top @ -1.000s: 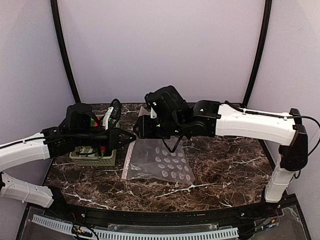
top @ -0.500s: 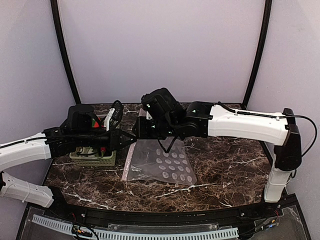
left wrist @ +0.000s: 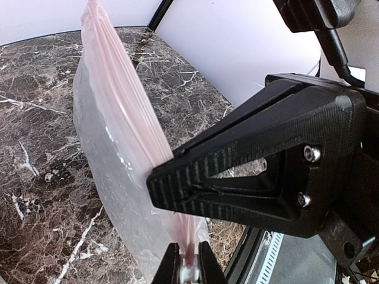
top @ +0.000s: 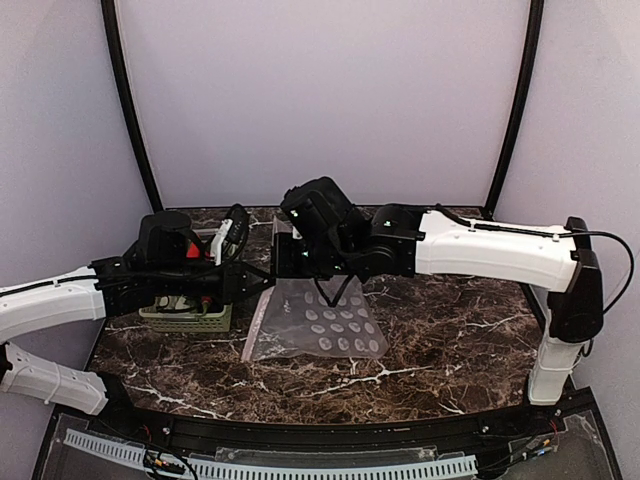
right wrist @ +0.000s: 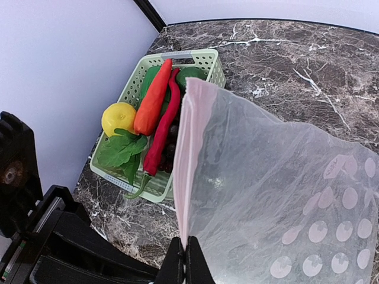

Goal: Place the food in the zip-top bag and seal the zipper
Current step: Hold the zipper from the zipper food storage bag, then unzip the zipper of the food storage bag.

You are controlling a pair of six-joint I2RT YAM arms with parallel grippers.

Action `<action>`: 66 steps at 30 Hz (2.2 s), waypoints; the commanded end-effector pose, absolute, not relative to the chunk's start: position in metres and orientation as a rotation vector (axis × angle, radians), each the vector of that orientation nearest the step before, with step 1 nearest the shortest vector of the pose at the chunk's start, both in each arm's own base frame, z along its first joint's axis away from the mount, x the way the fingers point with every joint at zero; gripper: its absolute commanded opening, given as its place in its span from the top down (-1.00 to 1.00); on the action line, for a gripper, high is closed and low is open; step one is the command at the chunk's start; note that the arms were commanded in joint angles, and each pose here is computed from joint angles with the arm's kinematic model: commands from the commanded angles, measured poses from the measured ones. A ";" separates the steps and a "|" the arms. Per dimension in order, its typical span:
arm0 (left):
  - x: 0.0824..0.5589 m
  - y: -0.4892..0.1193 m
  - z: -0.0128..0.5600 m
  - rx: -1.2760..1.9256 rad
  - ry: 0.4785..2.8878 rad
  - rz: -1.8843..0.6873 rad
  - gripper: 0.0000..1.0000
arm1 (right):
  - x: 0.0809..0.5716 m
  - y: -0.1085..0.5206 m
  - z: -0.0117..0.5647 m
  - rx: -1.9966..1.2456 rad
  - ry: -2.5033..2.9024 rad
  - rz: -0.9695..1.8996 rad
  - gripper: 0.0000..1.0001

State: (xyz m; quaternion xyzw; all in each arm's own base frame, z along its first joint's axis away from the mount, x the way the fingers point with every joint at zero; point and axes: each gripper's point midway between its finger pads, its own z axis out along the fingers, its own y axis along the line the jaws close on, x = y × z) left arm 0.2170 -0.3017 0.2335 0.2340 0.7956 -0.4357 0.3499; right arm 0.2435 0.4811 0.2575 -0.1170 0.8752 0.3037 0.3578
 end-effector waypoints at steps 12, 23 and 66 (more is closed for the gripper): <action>0.192 -0.289 0.168 0.761 2.201 -0.895 0.92 | 0.291 0.448 0.289 -0.006 2.119 0.599 1.00; 0.177 -0.282 0.145 0.799 2.240 -0.876 0.90 | 0.302 0.443 0.296 0.061 2.081 0.576 1.00; 0.139 -0.261 0.132 0.812 2.338 -0.966 0.87 | 0.337 0.434 0.338 0.032 1.941 0.506 1.00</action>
